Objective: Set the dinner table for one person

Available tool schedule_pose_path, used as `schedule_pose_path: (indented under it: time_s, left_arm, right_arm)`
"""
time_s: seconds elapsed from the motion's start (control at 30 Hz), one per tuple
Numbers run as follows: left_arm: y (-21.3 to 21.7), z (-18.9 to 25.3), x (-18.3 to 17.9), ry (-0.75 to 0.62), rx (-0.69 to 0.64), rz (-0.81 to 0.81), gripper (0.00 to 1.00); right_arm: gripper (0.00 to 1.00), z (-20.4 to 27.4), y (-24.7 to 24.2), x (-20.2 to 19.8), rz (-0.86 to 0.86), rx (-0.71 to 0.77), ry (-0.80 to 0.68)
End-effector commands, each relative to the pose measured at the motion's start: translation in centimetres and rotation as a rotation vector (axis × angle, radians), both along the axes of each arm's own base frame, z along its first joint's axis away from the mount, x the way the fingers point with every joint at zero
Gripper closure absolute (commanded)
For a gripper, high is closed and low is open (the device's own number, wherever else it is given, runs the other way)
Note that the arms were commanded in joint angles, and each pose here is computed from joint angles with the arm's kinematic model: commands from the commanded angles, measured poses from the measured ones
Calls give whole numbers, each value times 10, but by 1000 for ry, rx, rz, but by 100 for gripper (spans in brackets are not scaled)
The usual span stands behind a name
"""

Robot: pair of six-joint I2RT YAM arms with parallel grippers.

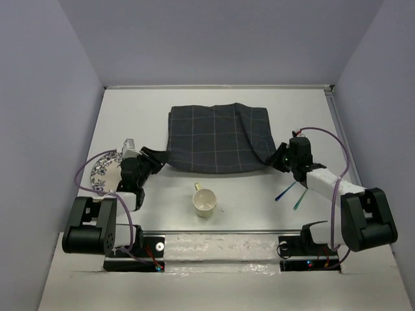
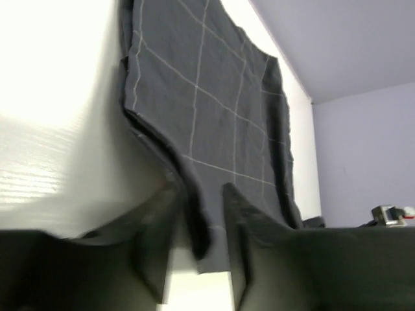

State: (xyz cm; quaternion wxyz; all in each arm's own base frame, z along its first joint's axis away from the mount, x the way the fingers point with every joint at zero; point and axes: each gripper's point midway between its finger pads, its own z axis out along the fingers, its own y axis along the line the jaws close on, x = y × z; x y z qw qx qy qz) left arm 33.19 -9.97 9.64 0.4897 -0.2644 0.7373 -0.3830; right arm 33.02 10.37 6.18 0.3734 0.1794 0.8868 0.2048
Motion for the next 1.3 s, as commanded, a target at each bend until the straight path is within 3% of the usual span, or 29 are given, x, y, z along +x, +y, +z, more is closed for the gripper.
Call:
schedule_pose_path:
  time_s: [0.0,0.03,0.1,0.17,0.27,0.4,0.43,0.47,0.63,0.7,0.77,0.9,0.97,1.03,1.07,1.27]
  left_arm:
    - [8,30,-3,-115,25,36,37]
    - [11,44,-4,-155,28,49,31]
    - [19,58,-9,-190,55,89,18]
    - [24,64,-12,-195,83,114,5]
    - [26,78,-13,-218,141,118,5]
    - [16,72,-11,-185,208,92,7]
    - [7,70,-12,-182,215,64,8]
    - [4,68,-11,-176,225,64,9]
    - [-23,60,-9,-163,312,13,13]
    - [-33,55,-10,-155,341,-8,14]
    - [-34,45,-10,-135,376,-20,14]
    - [-36,32,-14,-111,394,-39,15]
    - [-44,32,-17,-115,373,-78,15]
    - [-45,29,-18,-111,373,-87,14]
    - [-45,28,-19,-112,382,-87,13]
    - [-51,27,-23,-132,358,-119,12]
  right_arm:
    - [67,27,-4,4,-26,23,-106]
    - [59,29,-5,3,-31,18,-110]
    - [30,45,-12,2,-47,-7,-147]
    - [25,56,-14,3,-47,-29,-163]
    - [21,73,-12,7,-27,-28,-204]
    - [46,73,-9,14,-5,-39,-178]
    - [64,70,-8,13,0,-39,-170]
    - [69,69,-8,13,1,-38,-165]
    - [71,45,-11,18,-17,-61,-105]
    - [78,53,-4,32,21,-56,-137]
    - [93,60,0,55,38,-75,-151]
    - [94,68,0,99,29,-79,-155]
    - [82,52,-6,117,-2,-101,-116]
    - [70,68,-5,144,-18,-107,-156]
    - [67,46,-12,149,-34,-132,-91]
    - [68,47,-37,208,-101,-245,-100]
